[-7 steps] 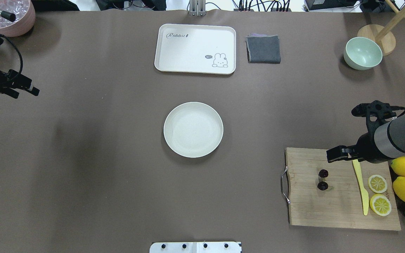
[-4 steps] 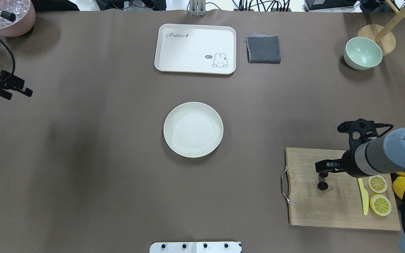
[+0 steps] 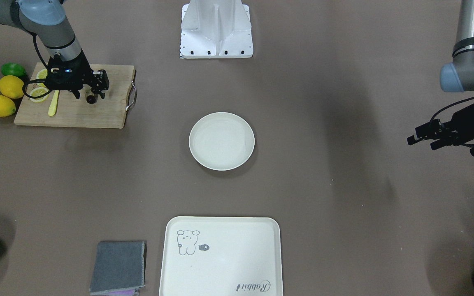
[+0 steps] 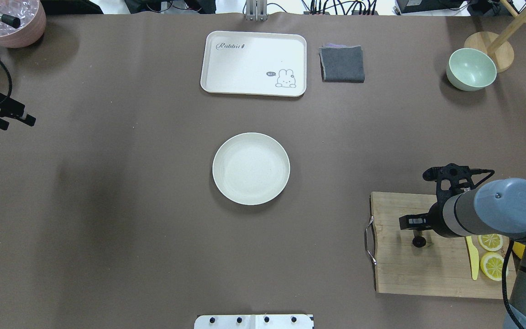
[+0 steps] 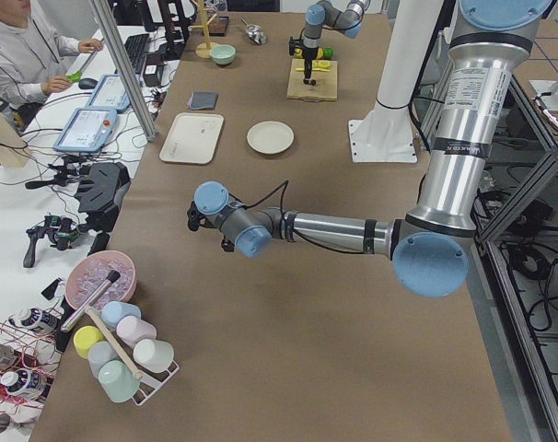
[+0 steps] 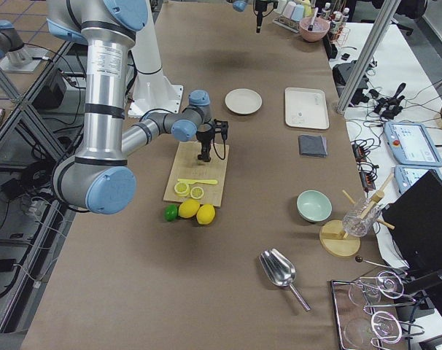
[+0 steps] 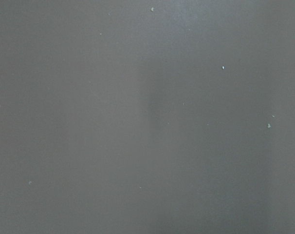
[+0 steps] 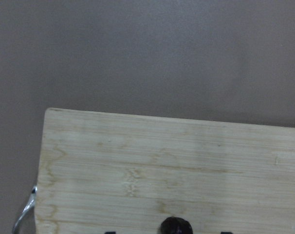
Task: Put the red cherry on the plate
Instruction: 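Carry the cherries with the right gripper over the white plate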
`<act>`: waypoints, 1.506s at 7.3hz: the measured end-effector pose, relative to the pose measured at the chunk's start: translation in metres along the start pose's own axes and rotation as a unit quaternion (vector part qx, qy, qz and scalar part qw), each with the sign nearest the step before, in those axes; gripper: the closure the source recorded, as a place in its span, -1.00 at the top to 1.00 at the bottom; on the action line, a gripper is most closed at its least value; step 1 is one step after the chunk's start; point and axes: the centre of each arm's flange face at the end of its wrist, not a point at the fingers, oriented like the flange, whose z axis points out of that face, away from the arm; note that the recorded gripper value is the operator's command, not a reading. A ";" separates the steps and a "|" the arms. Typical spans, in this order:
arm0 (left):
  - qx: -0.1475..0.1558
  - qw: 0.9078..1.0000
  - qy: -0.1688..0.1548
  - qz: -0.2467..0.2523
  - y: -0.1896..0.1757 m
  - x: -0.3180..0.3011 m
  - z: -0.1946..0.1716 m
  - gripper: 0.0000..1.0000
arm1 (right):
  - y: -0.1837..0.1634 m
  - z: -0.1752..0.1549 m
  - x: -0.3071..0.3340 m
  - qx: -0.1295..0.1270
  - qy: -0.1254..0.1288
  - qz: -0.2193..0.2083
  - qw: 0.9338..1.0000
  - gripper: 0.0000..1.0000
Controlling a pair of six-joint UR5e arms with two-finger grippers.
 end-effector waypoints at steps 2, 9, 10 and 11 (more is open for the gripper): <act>0.000 1.000 -0.001 -0.001 0.002 -0.001 0.000 0.94 | 0.000 0.006 0.002 -0.001 0.005 0.000 1.000 -0.26; 0.007 1.000 0.000 0.002 0.003 0.009 -0.007 0.94 | -0.003 0.002 0.009 0.008 -0.024 -0.003 1.000 -1.00; 0.008 1.000 0.000 0.003 0.003 0.010 -0.007 0.94 | -0.014 -0.010 0.011 -0.001 -0.038 0.007 0.999 -1.00; 0.008 1.000 0.001 0.004 0.003 0.012 -0.008 0.95 | -0.028 -0.029 0.013 -0.014 -0.053 0.022 0.998 -1.00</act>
